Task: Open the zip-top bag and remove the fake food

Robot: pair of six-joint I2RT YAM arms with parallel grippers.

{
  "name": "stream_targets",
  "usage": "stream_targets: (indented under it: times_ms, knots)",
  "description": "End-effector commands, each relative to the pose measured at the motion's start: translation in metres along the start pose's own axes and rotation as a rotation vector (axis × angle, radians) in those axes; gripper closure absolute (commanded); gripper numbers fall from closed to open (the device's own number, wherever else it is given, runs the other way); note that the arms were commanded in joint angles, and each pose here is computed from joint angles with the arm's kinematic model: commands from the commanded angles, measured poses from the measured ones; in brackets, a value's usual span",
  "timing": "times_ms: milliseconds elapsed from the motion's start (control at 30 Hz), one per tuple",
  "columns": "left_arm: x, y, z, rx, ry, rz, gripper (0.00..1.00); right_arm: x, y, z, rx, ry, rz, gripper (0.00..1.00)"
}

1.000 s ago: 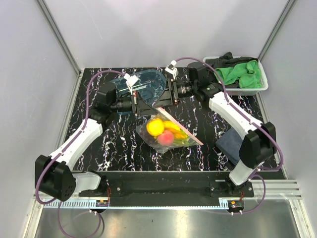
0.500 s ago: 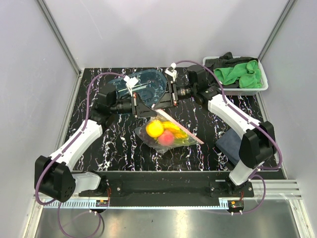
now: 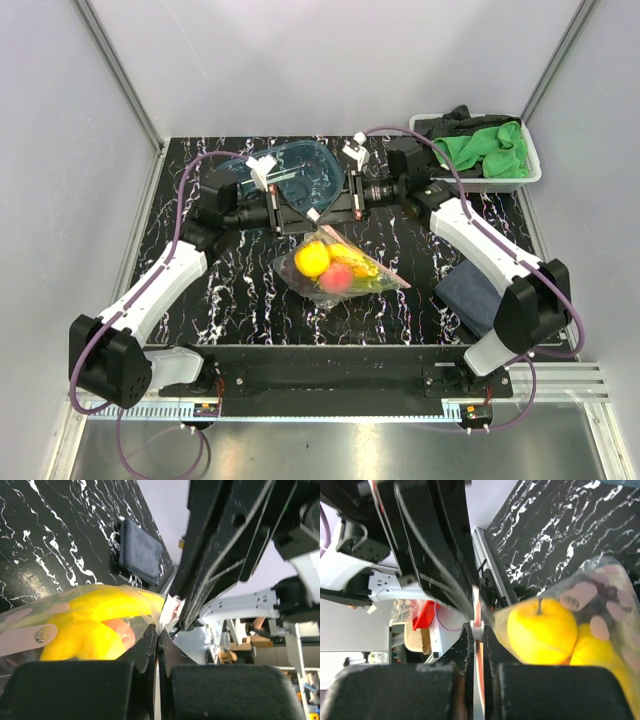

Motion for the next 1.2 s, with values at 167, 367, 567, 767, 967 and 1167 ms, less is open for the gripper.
stream_targets:
  times_ms: [167,367,567,767,967,1167]
  knots:
    - [-0.017,-0.027,0.035,0.033,-0.211,-0.033,1.00,-0.030,0.021,-0.033,-0.075,0.004,-0.112,1.00]
    - [-0.027,-0.026,0.045,0.045,-0.248,0.013,1.00,-0.046,0.020,-0.064,-0.051,0.013,-0.199,1.00]
    - [-0.023,-0.021,0.051,0.038,-0.248,0.032,1.00,-0.068,0.013,-0.117,0.045,0.023,-0.324,1.00]
    - [-0.020,-0.012,0.053,0.011,-0.238,0.077,1.00,-0.085,0.014,-0.159,0.152,0.001,-0.392,1.00]
    - [-0.018,-0.012,0.055,-0.001,-0.255,0.062,1.00,-0.096,0.023,-0.178,0.188,-0.022,-0.394,1.00]
    - [-0.017,-0.011,0.050,-0.007,-0.210,0.036,1.00,-0.094,0.029,-0.161,0.153,-0.015,-0.391,0.57]
Point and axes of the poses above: each gripper's point midway between its finger pads, its own x axis out along the fingers, its own y axis along the line the jaws close on, z = x × y, the point moved 8 cm from there along -x, back along the fingers, and after that the axes turned 2 degrees about -x, right-handed, at the moved point
